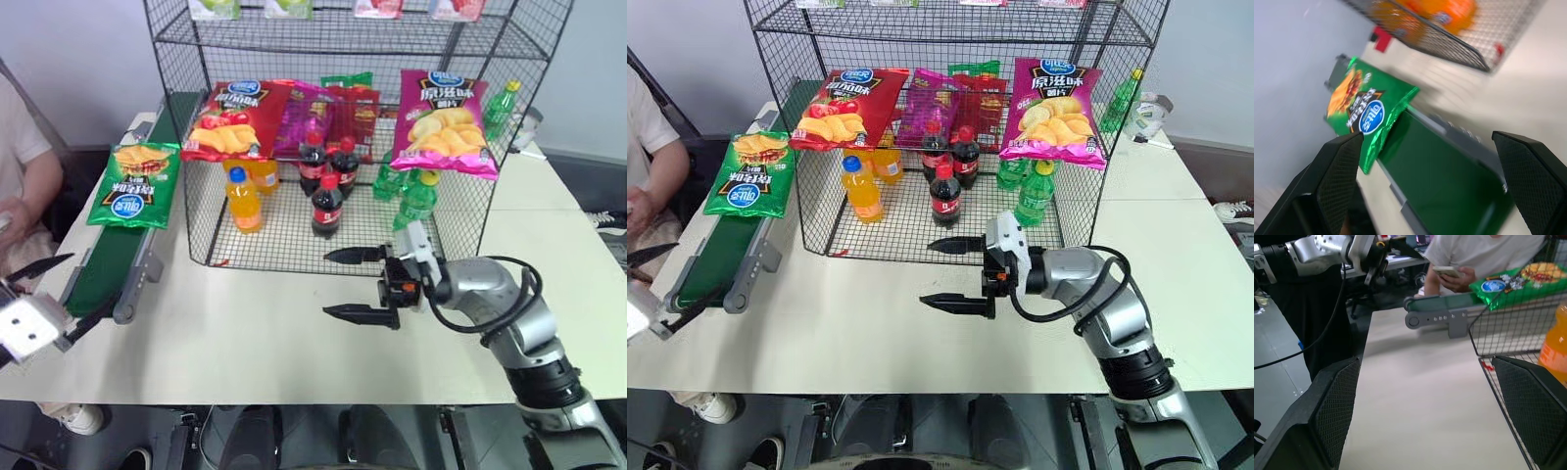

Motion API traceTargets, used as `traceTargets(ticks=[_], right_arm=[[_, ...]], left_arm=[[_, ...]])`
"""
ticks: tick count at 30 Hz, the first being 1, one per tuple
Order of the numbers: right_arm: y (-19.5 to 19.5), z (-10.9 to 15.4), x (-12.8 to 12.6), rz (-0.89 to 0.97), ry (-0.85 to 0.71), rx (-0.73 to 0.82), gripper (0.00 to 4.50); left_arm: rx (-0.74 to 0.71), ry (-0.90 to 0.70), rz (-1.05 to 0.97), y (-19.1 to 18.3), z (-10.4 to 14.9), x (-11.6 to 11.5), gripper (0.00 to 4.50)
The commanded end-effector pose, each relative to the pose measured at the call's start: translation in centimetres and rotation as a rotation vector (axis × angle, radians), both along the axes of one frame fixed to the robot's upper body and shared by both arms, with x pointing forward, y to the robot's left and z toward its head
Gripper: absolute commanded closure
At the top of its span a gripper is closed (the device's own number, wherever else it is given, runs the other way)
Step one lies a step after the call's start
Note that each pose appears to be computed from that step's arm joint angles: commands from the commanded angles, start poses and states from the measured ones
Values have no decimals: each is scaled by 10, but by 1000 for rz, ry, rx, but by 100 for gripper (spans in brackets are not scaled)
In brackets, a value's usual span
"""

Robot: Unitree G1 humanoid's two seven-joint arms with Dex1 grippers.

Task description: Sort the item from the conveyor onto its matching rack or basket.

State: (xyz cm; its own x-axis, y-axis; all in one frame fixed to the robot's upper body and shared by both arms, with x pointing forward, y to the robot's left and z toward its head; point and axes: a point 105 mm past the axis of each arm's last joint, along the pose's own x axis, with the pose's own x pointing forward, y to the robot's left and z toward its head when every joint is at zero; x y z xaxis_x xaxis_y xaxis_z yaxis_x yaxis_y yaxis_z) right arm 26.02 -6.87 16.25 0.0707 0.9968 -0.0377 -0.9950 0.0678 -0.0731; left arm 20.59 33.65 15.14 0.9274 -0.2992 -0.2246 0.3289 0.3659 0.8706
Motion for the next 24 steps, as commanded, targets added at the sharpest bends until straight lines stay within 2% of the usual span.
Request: traceTargets(ticks=[1, 6, 11, 19, 24], right_arm=[[2, 5, -1, 29, -26, 11, 1], [1, 2, 2, 42, -26, 8, 1], [2, 2, 4, 62, -35, 8, 1], [-5, 0, 7, 44, -46, -9, 1], [-3, -2, 2, 43, -49, -10, 1]], left_arm=[[111, -104, 26, 10, 19, -11, 0], [201, -95, 95, 30, 12, -32, 0], [254, -43, 147, 50, -9, -45, 0], [248, -103, 163, 55, -9, -33, 0], [235, -133, 123, 46, -8, -17, 0]])
